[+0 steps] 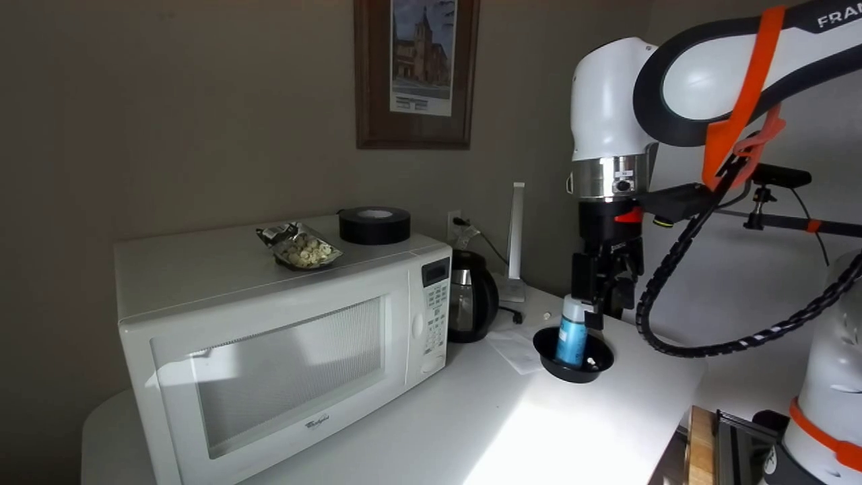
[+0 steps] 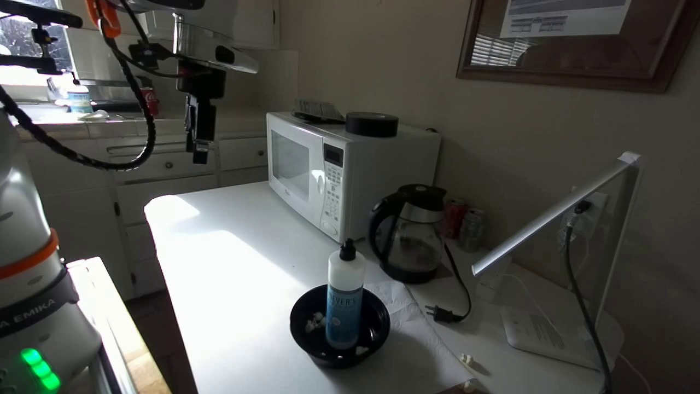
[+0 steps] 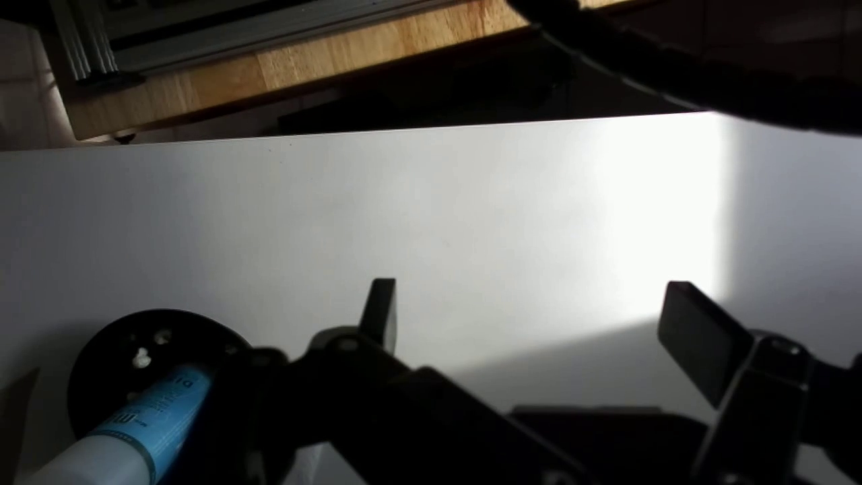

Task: Take the blue bottle out of the black bowl

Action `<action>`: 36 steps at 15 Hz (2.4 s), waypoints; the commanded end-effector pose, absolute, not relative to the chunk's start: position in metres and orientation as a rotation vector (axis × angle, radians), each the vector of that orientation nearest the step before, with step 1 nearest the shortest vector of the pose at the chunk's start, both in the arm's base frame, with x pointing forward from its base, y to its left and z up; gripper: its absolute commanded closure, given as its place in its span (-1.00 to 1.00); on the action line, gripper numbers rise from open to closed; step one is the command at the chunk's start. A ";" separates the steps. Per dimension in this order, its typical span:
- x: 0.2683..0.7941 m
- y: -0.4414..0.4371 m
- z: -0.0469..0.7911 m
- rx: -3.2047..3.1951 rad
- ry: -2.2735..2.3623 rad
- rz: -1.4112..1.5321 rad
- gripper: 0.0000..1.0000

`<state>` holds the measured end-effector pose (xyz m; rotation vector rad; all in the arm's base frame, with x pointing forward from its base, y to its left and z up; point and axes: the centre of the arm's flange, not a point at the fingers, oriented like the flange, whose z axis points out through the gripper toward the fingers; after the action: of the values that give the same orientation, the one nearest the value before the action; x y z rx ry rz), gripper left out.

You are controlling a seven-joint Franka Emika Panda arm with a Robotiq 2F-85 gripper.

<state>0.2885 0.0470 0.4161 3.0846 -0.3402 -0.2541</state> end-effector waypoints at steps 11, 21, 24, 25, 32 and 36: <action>0.375 -0.060 0.547 3.120 -0.709 0.188 -1.00; 0.362 -0.148 0.497 2.963 -0.779 0.059 -1.00; 0.359 -0.190 0.457 2.962 -0.987 0.030 -1.00; 0.359 -0.203 0.446 2.942 -1.093 0.045 -1.00; 0.364 -0.204 0.453 2.930 -1.071 -0.005 -1.00; 0.400 -0.226 0.402 2.898 -1.226 -0.093 -1.00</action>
<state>0.3656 -0.2080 0.4420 2.9180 -1.1279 -0.0074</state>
